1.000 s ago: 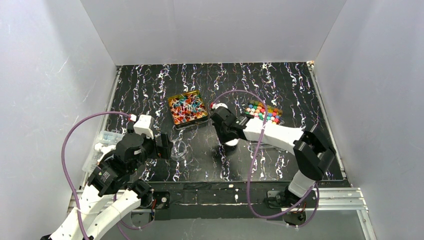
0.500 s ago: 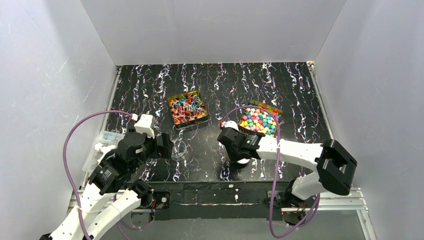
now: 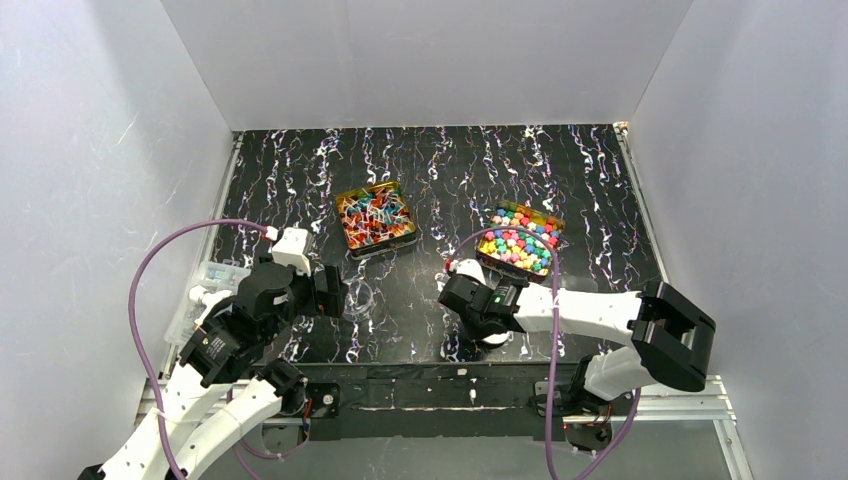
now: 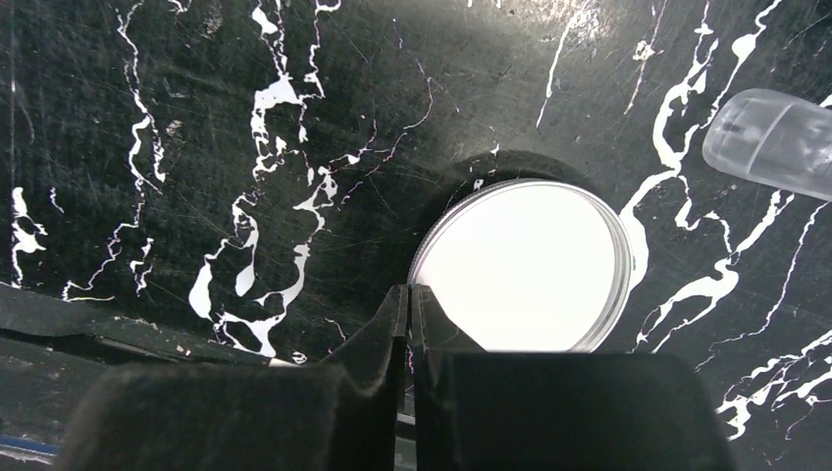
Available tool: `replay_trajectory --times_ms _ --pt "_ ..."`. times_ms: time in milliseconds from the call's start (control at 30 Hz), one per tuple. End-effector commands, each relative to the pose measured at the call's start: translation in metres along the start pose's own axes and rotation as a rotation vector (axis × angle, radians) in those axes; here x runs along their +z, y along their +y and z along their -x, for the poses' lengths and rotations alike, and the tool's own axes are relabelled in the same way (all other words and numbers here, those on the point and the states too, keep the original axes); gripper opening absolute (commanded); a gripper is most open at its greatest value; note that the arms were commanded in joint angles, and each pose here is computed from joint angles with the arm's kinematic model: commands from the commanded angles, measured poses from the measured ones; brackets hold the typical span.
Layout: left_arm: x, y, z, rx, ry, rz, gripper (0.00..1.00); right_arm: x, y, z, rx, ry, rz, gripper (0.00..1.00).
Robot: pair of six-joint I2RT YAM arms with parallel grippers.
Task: Pack the candies
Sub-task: Place the bottle lid at the center of the board.
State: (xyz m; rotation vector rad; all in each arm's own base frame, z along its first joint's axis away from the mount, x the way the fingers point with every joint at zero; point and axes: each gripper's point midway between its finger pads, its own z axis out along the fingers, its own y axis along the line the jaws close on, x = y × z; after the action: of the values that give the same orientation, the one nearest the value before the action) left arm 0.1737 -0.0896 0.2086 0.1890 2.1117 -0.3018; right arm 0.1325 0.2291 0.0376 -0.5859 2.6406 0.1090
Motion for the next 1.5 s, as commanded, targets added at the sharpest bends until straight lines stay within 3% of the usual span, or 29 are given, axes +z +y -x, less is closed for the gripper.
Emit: replay_trajectory --times_ms 0,133,233,467,900,1467 --pt "-0.001 0.003 -0.001 0.002 0.006 0.017 0.99 0.007 -0.002 -0.002 0.022 -0.015 -0.025 0.10" --pt "-0.001 0.003 0.000 0.001 0.002 0.018 0.99 0.006 -0.001 0.002 0.019 -0.022 -0.028 0.19" --pt "-0.001 0.003 0.000 0.002 0.005 0.016 0.99 0.002 -0.002 0.010 0.016 -0.043 -0.040 0.32" --pt "-0.001 0.002 0.000 0.002 0.004 0.014 0.99 -0.018 -0.001 0.044 -0.006 -0.123 -0.072 0.44" --pt "-0.001 0.002 0.000 0.002 0.003 0.012 0.99 -0.048 -0.039 0.151 0.096 -0.277 -0.143 0.54" --pt "-0.002 0.003 0.000 0.001 -0.002 0.015 0.99 0.013 -0.124 0.217 0.414 -0.255 -0.212 0.59"
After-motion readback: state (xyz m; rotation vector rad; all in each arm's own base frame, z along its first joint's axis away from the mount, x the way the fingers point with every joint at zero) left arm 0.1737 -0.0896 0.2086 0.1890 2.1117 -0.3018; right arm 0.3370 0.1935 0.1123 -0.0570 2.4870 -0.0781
